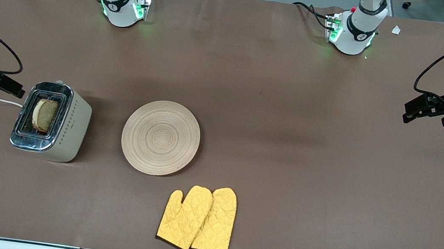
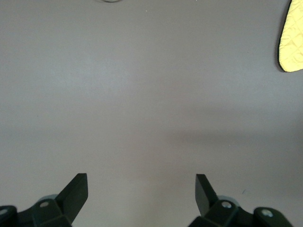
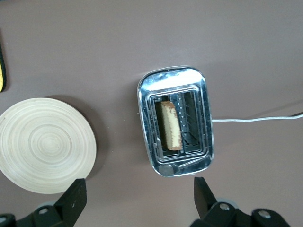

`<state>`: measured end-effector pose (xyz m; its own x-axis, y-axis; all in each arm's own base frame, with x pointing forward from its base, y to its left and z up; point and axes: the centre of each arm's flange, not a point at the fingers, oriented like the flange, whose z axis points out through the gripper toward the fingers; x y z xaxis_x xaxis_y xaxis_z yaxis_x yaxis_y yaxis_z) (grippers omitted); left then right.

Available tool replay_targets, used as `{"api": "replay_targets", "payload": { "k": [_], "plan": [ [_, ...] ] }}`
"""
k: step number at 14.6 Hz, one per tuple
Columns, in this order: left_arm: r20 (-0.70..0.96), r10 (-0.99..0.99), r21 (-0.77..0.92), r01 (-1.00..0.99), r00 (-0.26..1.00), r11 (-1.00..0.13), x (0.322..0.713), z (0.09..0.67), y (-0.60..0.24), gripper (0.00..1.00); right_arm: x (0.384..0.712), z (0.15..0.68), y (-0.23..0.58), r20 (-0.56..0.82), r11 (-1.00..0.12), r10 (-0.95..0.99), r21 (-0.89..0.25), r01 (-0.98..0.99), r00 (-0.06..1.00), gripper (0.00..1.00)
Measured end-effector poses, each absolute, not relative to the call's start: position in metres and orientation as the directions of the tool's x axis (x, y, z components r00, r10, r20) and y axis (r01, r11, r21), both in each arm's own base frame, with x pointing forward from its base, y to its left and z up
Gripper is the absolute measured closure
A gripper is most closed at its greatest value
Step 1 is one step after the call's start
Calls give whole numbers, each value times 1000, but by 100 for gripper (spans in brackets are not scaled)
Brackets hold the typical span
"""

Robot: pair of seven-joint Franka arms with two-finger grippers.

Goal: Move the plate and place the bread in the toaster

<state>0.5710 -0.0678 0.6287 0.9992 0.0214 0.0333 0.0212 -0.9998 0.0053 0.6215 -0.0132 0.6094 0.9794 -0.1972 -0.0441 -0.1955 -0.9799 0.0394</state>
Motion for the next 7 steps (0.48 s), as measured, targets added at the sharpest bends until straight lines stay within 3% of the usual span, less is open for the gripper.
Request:
{"api": "replay_targets", "payload": {
  "k": [7],
  "plan": [
    [33, 22, 5, 22, 999, -1000, 571, 629, -68, 0, 587, 630, -35, -67, -985, -170, 17, -169, 983, 0]
  ]
}}
